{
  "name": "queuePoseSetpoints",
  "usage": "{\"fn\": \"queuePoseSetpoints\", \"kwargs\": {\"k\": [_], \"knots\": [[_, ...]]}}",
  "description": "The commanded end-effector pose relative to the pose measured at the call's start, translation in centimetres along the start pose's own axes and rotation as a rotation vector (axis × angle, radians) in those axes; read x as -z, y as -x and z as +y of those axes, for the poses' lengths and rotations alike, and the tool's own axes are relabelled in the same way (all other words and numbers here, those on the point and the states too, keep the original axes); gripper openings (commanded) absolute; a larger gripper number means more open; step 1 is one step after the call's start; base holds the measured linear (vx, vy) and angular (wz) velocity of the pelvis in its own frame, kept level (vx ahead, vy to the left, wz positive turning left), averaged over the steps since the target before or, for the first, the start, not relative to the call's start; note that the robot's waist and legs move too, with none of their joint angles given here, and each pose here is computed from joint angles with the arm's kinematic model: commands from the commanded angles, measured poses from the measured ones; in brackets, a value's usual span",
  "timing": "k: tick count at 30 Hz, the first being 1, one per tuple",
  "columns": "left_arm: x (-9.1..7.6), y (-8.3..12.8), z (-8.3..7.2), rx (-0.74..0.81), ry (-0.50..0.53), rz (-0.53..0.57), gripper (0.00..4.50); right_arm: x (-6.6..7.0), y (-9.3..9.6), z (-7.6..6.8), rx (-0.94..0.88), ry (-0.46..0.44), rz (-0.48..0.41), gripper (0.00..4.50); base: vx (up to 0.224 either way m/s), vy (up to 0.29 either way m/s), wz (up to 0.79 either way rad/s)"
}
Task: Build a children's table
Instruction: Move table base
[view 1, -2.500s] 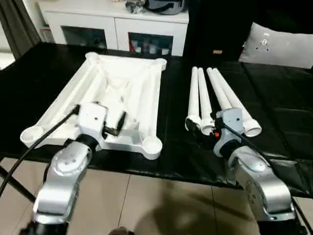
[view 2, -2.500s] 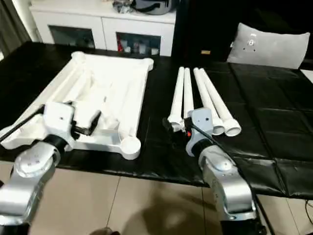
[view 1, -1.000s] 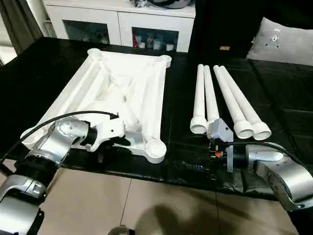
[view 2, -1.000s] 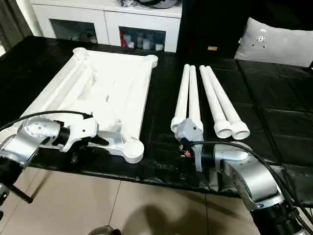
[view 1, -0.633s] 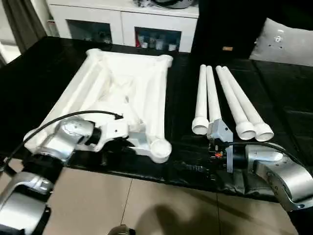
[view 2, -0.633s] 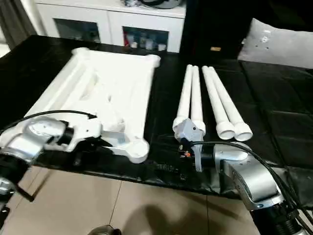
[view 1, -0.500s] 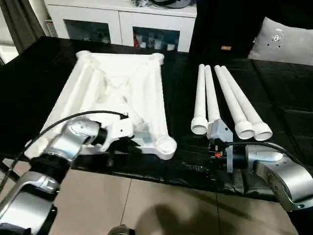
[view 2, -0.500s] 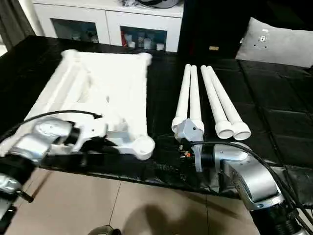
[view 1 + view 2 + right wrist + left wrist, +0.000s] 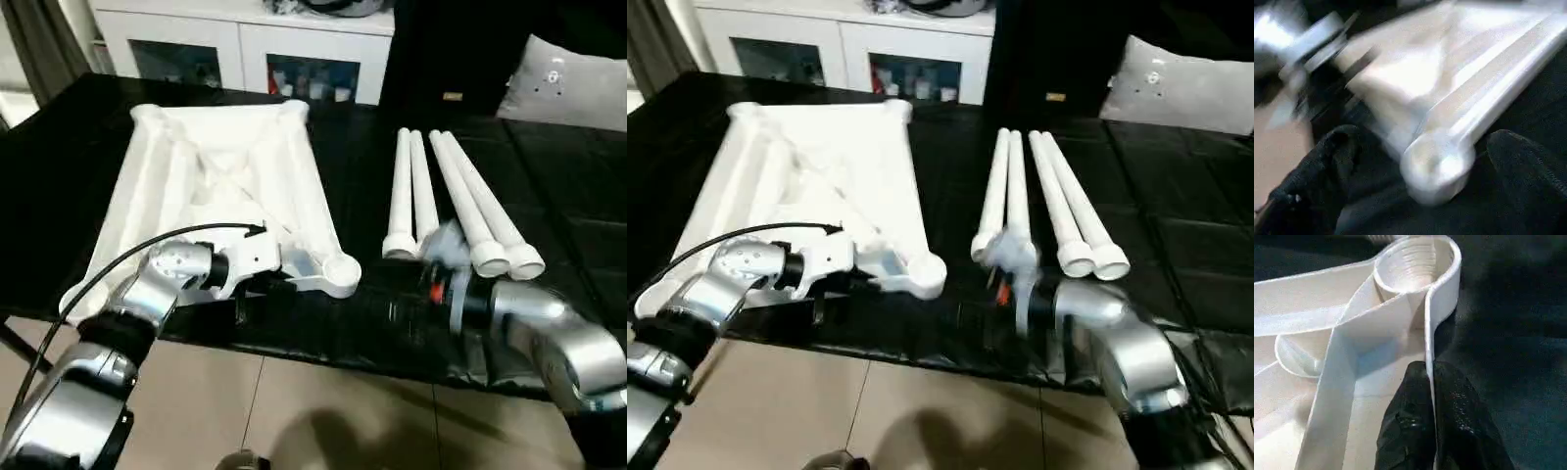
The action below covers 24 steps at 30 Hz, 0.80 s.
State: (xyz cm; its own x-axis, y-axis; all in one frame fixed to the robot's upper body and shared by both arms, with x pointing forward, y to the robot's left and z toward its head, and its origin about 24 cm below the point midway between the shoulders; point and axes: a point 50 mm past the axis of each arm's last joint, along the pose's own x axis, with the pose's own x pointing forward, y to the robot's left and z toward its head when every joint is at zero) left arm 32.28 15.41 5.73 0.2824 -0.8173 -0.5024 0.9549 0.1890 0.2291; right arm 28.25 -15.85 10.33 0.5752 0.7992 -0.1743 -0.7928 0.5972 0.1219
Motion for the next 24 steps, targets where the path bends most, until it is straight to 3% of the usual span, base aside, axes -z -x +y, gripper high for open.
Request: {"fn": "queuePoseSetpoints", "kwargs": {"k": [1, 5, 8, 12, 15, 19, 24], "knots": [[-2.8, 0.5, 0.9, -0.100, 0.019, -0.197, 0.57, -1.0, 0.1, -0.3, 0.038, -0.024, -0.072, 4.50, 0.000, 0.000, 0.00], [-4.2, 1.5, 0.5, -0.260, 0.085, -0.333, 0.83, -1.4, -0.7, -0.1, 0.159, 0.075, -0.108, 4.50, 0.000, 0.000, 0.00], [-4.5, 1.9, 0.2, -0.327, 0.111, -0.366, 1.12, -1.6, -0.9, -0.2, 0.204, 0.069, -0.134, 4.50, 0.000, 0.000, 0.00], [-4.3, 3.8, -0.6, -0.616, 0.222, -0.365, 1.37, -2.2, -0.8, -1.1, 0.457, 0.048, -0.216, 4.50, 0.000, 0.000, 0.00], [-4.2, 4.8, -1.1, -0.740, 0.260, -0.367, 1.57, -2.3, -0.4, -1.3, 0.558, -0.012, -0.244, 4.50, 0.000, 0.000, 0.00], [-3.9, 6.0, -1.8, -0.944, 0.359, -0.371, 1.57, -1.3, 0.0, -0.1, 0.581, -0.048, -0.201, 4.50, 0.000, 0.000, 0.00], [-3.6, 5.9, -2.8, -1.033, 0.415, -0.337, 1.57, 0.0, 0.3, 0.6, 0.666, -0.103, -0.176, 4.50, 0.001, 0.010, -0.09]]}}
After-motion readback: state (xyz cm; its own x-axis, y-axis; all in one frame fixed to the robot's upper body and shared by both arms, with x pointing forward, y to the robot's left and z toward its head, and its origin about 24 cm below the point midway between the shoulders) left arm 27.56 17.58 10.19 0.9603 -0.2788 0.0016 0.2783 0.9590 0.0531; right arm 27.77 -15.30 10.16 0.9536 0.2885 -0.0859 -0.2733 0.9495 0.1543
